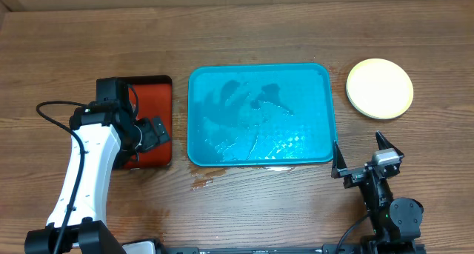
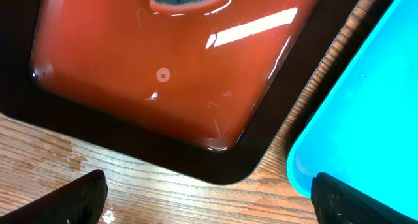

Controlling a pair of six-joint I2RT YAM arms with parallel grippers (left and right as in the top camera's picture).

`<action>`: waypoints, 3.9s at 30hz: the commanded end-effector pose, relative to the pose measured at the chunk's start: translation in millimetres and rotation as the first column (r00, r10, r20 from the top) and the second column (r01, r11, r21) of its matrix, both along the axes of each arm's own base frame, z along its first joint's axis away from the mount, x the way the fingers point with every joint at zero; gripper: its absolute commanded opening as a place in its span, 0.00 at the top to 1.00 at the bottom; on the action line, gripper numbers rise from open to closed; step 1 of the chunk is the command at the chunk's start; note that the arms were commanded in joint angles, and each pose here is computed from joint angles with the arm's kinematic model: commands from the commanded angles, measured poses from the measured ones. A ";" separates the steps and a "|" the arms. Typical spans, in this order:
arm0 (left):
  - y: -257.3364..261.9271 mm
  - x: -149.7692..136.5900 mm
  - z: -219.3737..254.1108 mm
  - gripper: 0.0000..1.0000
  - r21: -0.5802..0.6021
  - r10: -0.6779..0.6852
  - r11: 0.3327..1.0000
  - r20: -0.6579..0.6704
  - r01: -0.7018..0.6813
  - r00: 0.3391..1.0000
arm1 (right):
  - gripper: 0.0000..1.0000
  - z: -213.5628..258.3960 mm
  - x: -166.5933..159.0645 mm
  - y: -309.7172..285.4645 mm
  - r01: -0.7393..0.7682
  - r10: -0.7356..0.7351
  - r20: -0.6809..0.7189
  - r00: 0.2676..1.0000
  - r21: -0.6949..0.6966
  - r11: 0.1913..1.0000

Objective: Clean dirty plates on tray and stack at the side

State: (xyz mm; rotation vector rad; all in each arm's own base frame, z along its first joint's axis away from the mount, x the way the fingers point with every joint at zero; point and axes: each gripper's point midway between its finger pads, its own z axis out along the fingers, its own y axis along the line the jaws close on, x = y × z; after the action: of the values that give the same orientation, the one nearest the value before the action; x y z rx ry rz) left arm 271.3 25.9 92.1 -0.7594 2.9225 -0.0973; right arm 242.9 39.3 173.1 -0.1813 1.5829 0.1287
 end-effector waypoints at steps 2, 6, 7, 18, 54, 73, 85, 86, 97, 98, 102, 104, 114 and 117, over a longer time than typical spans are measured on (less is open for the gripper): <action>0.5 -1.0 -2.4 0.00 0.005 0.006 1.000 -0.009 -0.006 1.000 | 0.00 -2.5 0.6 -3.3 0.016 -0.016 -0.002 1.000 0.011 1.000; 0.5 -1.0 -2.4 0.00 0.005 0.006 1.000 -0.009 -0.006 1.000 | 0.00 -2.4 0.7 -3.8 0.020 -0.020 -0.010 1.000 0.054 0.998; 0.5 -1.0 -2.4 0.00 0.005 0.006 1.000 -0.009 -0.006 1.000 | 0.00 -2.4 0.8 -4.1 0.022 -0.022 -0.009 1.000 0.050 0.998; 0.6 -0.9 -2.4 0.00 0.005 0.006 1.000 -0.009 -0.006 1.000 | 0.00 -1.8 0.8 -4.0 0.021 -0.021 -0.007 1.000 0.051 0.998; 2.6 30.9 18.8 0.00 0.065 -0.114 0.993 0.201 0.103 0.973 | 0.00 -1.7 0.8 -4.0 0.021 -0.021 -0.006 1.000 0.051 0.998; -55.0 -6.0 41.5 0.01 0.441 -0.553 0.821 0.773 0.362 0.310 | 0.00 -1.7 0.8 -4.0 0.021 -0.021 -0.006 1.000 0.051 0.998; -44.3 -17.3 38.2 0.00 0.403 -0.442 0.893 0.866 0.197 0.232 | 0.00 -1.7 0.8 -4.0 0.021 -0.021 -0.006 1.000 0.051 0.998; -43.5 -17.3 41.2 0.00 0.410 -0.445 0.892 0.867 0.188 0.222 | 0.00 -1.9 0.8 -3.9 0.021 -0.021 -0.007 1.000 0.051 0.998; -39.0 -24.2 56.1 0.00 0.439 -0.457 0.889 0.872 0.131 0.174 | 0.00 -1.7 0.8 -4.0 0.021 -0.021 -0.006 1.000 0.051 0.998; -39.1 -24.8 59.9 0.00 0.443 -0.458 0.888 0.874 0.124 0.159 | 0.00 -1.7 0.8 -4.0 0.021 -0.021 -0.006 1.000 0.051 0.998; -39.8 -26.7 69.8 0.00 0.452 -0.463 0.886 0.878 0.105 0.120 | 0.00 -1.7 0.7 -3.9 0.021 -0.021 -0.006 1.000 0.051 0.998; -41.0 -26.8 69.0 0.00 0.452 -0.463 0.885 0.878 0.111 0.120 | 0.00 -1.7 0.8 -4.0 0.021 -0.021 -0.006 1.000 0.051 0.998; -36.2 -26.2 67.7 0.01 0.459 -0.467 0.884 0.873 0.087 0.138 | 0.00 -1.7 0.7 -3.9 0.021 -0.021 -0.006 1.000 0.051 0.998; -36.2 -26.2 67.7 0.01 0.460 -0.468 0.884 0.873 0.087 0.138 | 0.00 -1.9 0.8 -4.0 0.021 -0.021 -0.007 1.000 0.051 0.998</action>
State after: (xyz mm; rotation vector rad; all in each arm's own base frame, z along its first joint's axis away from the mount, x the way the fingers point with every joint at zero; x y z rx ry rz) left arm 245.3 -11.9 160.3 0.0635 1.6340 -0.1178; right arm 243.1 38.6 173.0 -0.1406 1.5883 0.1629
